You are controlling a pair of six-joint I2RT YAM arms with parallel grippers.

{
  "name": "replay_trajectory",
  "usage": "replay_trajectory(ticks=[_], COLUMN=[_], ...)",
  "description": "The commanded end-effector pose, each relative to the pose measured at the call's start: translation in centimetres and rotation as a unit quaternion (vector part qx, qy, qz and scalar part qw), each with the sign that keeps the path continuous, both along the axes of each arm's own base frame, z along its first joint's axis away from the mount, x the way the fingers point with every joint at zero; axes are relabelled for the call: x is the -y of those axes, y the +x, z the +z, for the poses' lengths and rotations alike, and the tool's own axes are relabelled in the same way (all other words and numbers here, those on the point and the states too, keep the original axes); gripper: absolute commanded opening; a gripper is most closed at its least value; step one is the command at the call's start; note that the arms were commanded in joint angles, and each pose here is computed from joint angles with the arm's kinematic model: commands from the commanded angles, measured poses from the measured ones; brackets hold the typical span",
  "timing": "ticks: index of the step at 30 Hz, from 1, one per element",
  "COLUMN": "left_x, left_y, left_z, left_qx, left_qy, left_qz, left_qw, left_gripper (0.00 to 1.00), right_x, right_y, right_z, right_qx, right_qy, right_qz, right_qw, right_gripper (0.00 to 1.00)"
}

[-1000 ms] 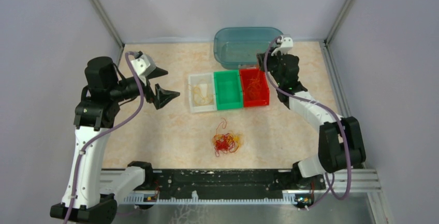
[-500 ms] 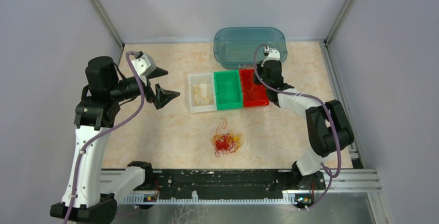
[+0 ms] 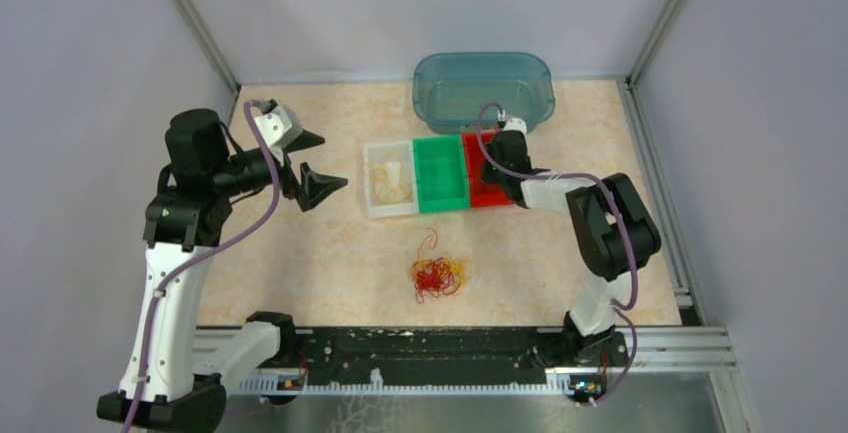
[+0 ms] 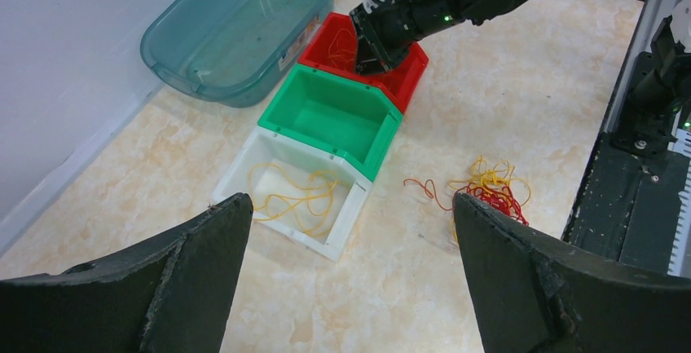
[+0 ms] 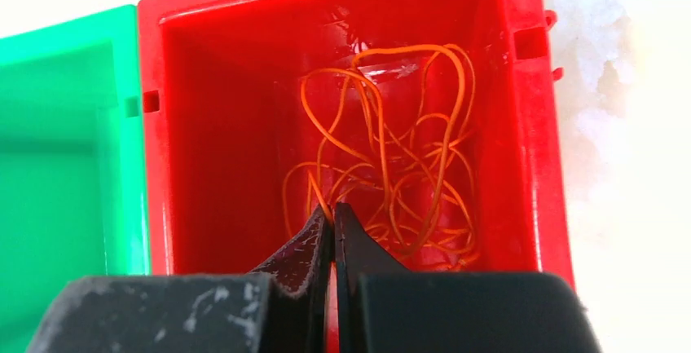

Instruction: Untangle the cables

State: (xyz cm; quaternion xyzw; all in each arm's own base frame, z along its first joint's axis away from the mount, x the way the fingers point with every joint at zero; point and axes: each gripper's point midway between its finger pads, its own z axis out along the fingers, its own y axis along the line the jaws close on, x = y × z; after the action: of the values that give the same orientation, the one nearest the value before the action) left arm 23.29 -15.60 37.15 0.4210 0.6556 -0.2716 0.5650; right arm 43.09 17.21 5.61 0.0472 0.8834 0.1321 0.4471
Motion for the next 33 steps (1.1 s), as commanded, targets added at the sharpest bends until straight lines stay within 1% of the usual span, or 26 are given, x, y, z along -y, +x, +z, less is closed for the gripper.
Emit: replay_trajectory(ticks=[1, 2, 5, 7, 9, 11, 12, 17, 20, 21, 22, 23, 26, 29, 33], left_x=[0.1, 0.1, 0.2, 0.2, 0.2, 0.3, 0.3, 0.1, 0.0, 0.0, 0.0, 0.0, -0.1, -0.1, -0.1], left_y=[-0.5, -0.5, -0.5, -0.5, -0.6, -0.7, -0.7, -0.6, -0.4, -0.4, -0.4, -0.3, -0.3, -0.3, -0.1], left_z=[-0.1, -0.1, -0.2, -0.4, -0.4, -0.4, -0.5, -0.6, -0.6, -0.5, -0.4, -0.4, -0.3, -0.2, -0.3], left_qx=[0.002, 0.002, -0.002, -0.006, -0.009, -0.010, -0.010, -0.013, -0.013, -0.013, -0.014, -0.015, -0.018, -0.016, -0.018], left_qy=[0.002, 0.002, 0.002, 0.001, -0.001, -0.003, -0.003, 0.002, 0.004, 0.005, 0.005, 0.004, 0.003, 0.003, 0.004], left_qz=[-0.009, -0.009, -0.010, -0.012, -0.012, -0.013, -0.013, -0.008, -0.004, -0.003, -0.002, -0.001, 0.001, 0.002, 0.004], left_qw=[1.000, 1.000, 1.000, 1.000, 1.000, 1.000, 1.000, 1.000, 1.000, 1.000, 1.000, 1.000, 1.000, 1.000, 1.000], left_gripper=[0.99, 0.99, 0.99, 0.99, 0.99, 0.99, 0.99, 0.99, 0.99, 0.99, 0.99, 0.99, 0.99, 0.99, 0.99], right_x=[-1.4, -1.5, -1.9, -2.0, -1.8, -1.4, -1.2, 0.0, 1.2, 1.6, 2.0, 2.4, 2.6, 1.6, 0.0], right_y=[1.5, 1.5, 1.5, 1.3, 0.9, 0.3, 0.0, -2.7, -4.8, -5.5, -6.2, -6.9, -9.1, -11.4, -13.8], right_z=[3.4, 4.2, 7.3, 10.4, 12.6, 14.4, 15.2, 17.3, 17.3, 17.4, 17.8, 18.2, 19.7, 21.1, 20.7], right_qx=[0.045, 0.055, 0.092, 0.120, 0.139, 0.155, 0.160, 0.157, 0.143, 0.141, 0.144, 0.148, 0.171, 0.197, 0.182], right_qy=[0.018, 0.019, 0.024, 0.033, 0.037, 0.043, 0.044, 0.038, 0.031, 0.030, 0.032, 0.038, 0.074, 0.109, 0.129], right_qz=[0.001, 0.004, 0.015, 0.019, 0.016, 0.013, 0.012, 0.006, -0.004, -0.008, -0.012, -0.014, -0.003, 0.056, 0.122], right_qw=[0.999, 0.998, 0.995, 0.992, 0.989, 0.987, 0.986, 0.987, 0.989, 0.990, 0.989, 0.988, 0.982, 0.973, 0.967], right_gripper=[0.00, 0.01, 0.13, 0.25, 0.39, 0.50, 0.54, 0.64, 0.75, 0.81, 0.94, 0.99, 0.99, 0.99, 0.99])
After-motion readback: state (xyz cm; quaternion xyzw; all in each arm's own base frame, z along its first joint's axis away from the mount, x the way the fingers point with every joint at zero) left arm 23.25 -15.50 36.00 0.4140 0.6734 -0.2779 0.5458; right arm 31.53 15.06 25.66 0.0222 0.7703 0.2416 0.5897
